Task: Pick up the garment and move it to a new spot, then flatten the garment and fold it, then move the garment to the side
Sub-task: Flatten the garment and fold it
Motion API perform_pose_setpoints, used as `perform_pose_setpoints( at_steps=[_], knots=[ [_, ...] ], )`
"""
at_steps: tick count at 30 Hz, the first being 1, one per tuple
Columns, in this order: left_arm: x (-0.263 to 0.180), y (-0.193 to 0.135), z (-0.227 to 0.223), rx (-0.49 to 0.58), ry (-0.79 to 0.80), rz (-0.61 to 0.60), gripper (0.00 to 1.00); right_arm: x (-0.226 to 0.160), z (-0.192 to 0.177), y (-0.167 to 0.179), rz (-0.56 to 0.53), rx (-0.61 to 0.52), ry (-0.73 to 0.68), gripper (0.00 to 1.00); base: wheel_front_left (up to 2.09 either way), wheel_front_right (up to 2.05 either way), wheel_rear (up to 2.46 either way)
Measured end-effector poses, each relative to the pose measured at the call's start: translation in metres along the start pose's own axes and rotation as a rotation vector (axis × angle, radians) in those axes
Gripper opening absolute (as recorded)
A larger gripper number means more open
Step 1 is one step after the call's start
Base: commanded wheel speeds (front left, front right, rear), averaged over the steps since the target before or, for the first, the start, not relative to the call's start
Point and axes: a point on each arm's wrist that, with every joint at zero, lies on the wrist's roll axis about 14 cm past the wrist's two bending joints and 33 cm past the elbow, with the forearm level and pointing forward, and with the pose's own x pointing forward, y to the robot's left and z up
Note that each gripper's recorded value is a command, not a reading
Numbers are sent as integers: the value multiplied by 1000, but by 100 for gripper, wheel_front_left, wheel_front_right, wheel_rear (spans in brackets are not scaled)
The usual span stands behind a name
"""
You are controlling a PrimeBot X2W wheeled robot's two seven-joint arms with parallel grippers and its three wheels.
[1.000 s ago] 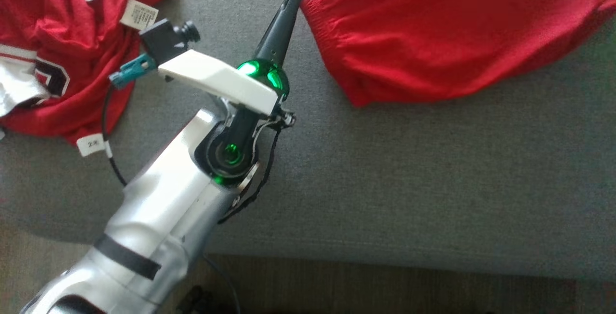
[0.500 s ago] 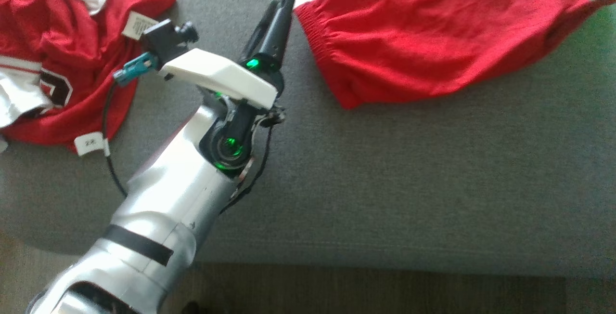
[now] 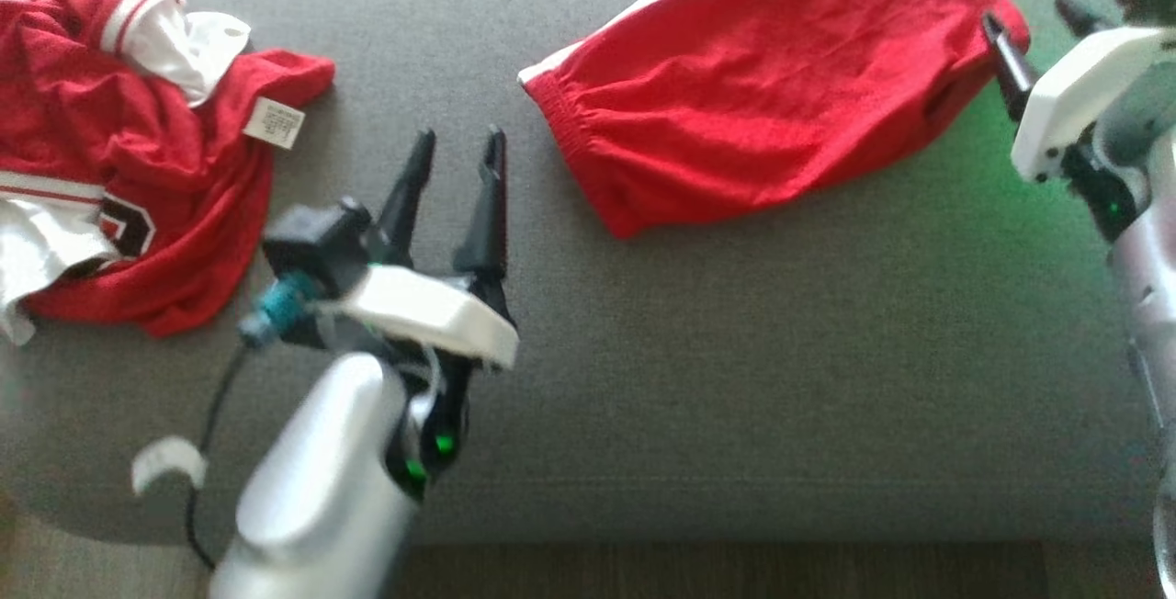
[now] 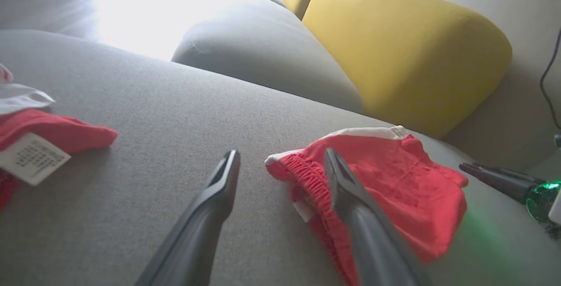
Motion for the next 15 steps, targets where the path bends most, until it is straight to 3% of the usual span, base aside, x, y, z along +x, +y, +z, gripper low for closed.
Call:
perform_pose_setpoints(
  at_steps=[7, 15],
  knots=[
    [-29, -12, 11, 107, -55, 0, 100, 6, -15, 6, -9, 67, 62, 100, 0, 0, 0],
    [-36, -18, 16, 122, -83, -7, 100, 29, -37, 2, -35, 59, 145, 100, 0, 0, 0]
  ],
)
